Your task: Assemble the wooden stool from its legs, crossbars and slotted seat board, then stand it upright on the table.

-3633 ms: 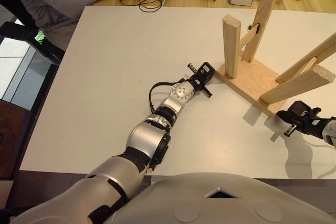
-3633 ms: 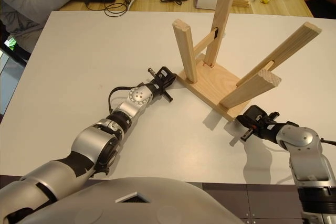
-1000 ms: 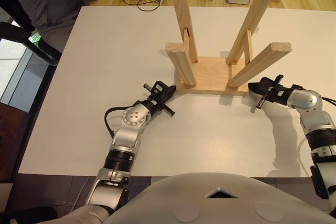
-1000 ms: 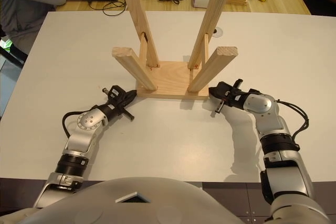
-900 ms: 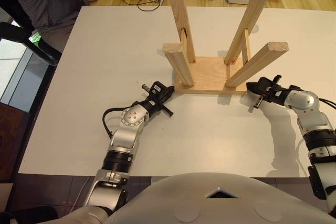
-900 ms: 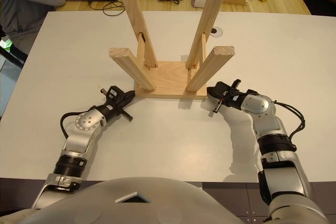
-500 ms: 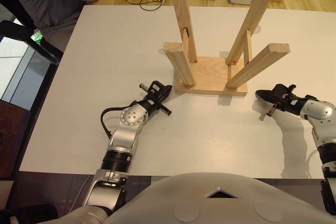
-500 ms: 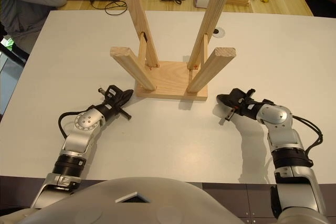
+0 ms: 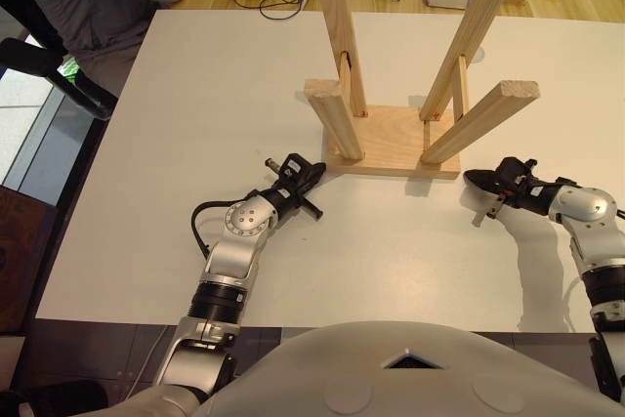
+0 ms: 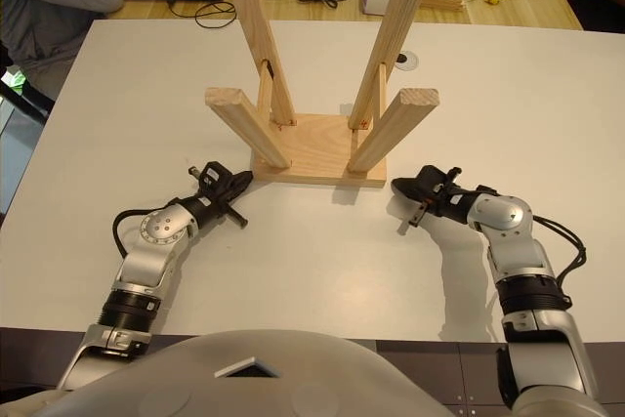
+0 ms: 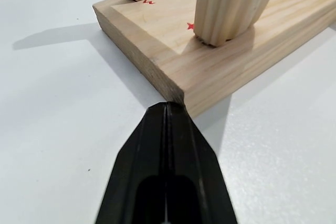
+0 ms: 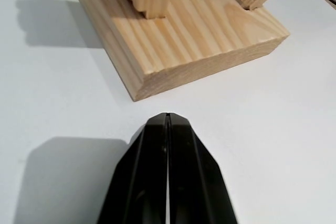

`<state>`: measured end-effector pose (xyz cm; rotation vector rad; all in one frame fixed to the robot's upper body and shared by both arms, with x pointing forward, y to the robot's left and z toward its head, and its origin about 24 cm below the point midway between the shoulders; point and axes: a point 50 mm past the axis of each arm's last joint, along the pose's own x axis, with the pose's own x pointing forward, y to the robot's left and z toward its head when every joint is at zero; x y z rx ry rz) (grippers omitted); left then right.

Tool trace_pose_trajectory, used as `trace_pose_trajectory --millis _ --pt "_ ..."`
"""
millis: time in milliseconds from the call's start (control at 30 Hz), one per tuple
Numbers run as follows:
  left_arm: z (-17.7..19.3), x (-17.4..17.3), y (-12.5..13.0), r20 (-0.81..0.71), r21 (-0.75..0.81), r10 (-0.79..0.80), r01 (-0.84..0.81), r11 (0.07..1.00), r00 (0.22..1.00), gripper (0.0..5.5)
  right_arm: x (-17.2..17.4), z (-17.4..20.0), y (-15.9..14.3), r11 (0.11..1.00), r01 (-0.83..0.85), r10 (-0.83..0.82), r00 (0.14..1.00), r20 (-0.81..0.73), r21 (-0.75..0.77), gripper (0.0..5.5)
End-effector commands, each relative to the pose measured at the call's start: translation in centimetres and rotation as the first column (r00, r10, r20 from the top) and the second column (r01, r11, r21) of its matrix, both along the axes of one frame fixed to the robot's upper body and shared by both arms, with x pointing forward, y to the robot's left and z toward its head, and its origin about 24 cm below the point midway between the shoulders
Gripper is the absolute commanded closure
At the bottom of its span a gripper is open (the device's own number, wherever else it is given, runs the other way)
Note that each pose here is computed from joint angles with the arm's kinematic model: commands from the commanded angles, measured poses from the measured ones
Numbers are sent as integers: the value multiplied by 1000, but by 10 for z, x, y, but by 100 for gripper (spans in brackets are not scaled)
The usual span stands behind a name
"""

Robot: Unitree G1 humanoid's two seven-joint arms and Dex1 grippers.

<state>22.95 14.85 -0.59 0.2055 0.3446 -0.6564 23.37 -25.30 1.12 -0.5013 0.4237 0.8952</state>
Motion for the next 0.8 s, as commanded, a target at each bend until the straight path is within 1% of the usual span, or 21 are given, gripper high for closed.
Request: trace_pose_trajectory --millis 33,267,500,800 --pt "-5 -4 0 -40 15 -12 13 1000 999 548 -12 -15 8 1000 -19 21 995 -97 17 550" --pt "-5 -6 -5 -42 2 -28 29 1000 999 548 -12 -18 15 999 -29 31 995 -96 19 550" --pt "-2 -7 -13 -36 -22 -60 60 998 998 548 -13 -11 17 998 -46 49 996 -76 40 550" --pt "19 -5 -15 5 -74 -105 106 992 994 548 -13 7 10 997 -29 32 999 -42 77 550"
